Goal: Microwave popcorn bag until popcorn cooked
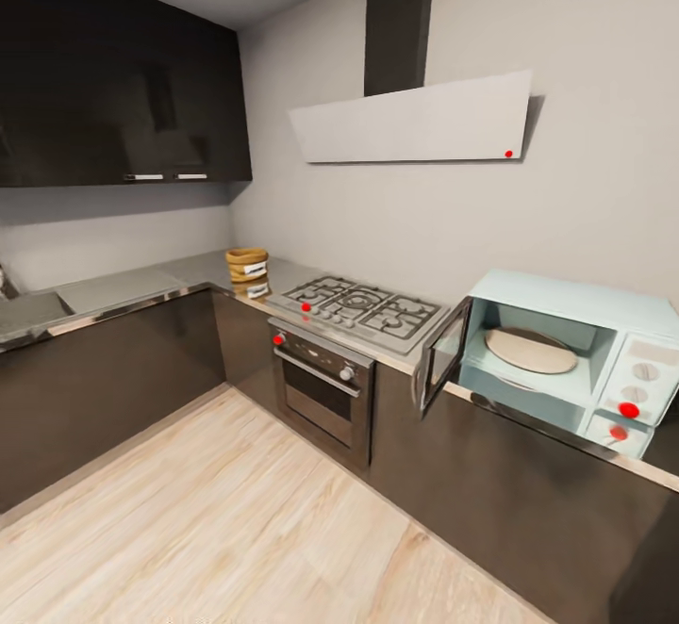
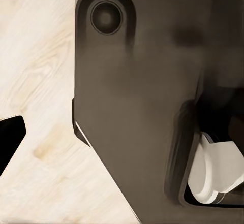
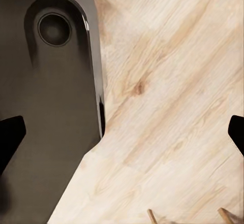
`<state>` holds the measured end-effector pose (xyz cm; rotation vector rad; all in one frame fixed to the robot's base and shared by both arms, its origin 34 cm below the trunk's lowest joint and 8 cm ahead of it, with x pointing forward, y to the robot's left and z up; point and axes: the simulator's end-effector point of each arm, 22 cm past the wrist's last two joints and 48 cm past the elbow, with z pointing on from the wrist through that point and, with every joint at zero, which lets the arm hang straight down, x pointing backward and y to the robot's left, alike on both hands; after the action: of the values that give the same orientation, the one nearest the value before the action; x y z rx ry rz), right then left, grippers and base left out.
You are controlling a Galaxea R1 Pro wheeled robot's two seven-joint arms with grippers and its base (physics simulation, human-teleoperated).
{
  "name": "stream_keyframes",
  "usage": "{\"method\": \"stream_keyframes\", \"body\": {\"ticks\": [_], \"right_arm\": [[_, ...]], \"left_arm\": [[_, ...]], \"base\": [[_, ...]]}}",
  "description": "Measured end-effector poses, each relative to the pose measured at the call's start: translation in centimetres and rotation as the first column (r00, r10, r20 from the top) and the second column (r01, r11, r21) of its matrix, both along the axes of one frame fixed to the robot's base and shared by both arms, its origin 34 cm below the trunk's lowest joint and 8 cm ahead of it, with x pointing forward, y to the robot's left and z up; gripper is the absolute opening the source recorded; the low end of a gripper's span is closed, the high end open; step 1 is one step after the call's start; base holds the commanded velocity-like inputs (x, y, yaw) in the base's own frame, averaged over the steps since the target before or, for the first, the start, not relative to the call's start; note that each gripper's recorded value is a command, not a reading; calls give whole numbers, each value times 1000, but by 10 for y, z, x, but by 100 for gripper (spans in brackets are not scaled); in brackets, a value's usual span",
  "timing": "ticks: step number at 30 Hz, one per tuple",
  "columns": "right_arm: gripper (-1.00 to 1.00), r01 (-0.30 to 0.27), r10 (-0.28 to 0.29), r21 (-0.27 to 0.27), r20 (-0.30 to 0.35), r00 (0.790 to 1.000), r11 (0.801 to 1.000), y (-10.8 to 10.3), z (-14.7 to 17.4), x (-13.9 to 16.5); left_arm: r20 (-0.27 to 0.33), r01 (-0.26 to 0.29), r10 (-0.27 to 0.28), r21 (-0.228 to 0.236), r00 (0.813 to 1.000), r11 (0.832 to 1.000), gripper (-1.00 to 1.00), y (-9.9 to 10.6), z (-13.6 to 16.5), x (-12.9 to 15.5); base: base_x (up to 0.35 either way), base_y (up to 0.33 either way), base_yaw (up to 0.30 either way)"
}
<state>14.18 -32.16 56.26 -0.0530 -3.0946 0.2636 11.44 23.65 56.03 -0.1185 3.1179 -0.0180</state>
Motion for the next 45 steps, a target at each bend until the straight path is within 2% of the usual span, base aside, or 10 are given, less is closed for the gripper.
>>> {"method": "stream_keyframes", "body": {"ticks": [12,22,26,28,34,39,45], "right_arm": [[100,0,0,0,1,1000,1000,0,0,1],[100,0,0,1,6,1000,1000,0,0,2],[100,-6,6,-4,87,996,1000,-1,0,20],[100,-7,7,-4,104,995,1000,-1,1,23],[100,-8,8,-4,112,994,1000,-1,1,25],[100,-13,14,-2,182,983,1000,0,2,40],[100,-14,14,-2,185,983,1000,0,2,41]], "left_arm": [[-1,0,0,1,1000,1000,100,0,0,0],[-1,0,0,2,1000,1000,100,1,0,0],[-1,0,0,2,1000,1000,100,1,0,0],[-1,0,0,2,1000,1000,100,1,0,0],[-1,0,0,1,1000,1000,100,1,0,0],[-1,0,0,1,1000,1000,100,1,0,0],[-1,0,0,1,1000,1000,100,1,0,-1]], "base": [[2,4,252],[132,240,174],[195,266,4],[218,248,0],[233,232,0],[239,224,0],[241,223,0]]}}
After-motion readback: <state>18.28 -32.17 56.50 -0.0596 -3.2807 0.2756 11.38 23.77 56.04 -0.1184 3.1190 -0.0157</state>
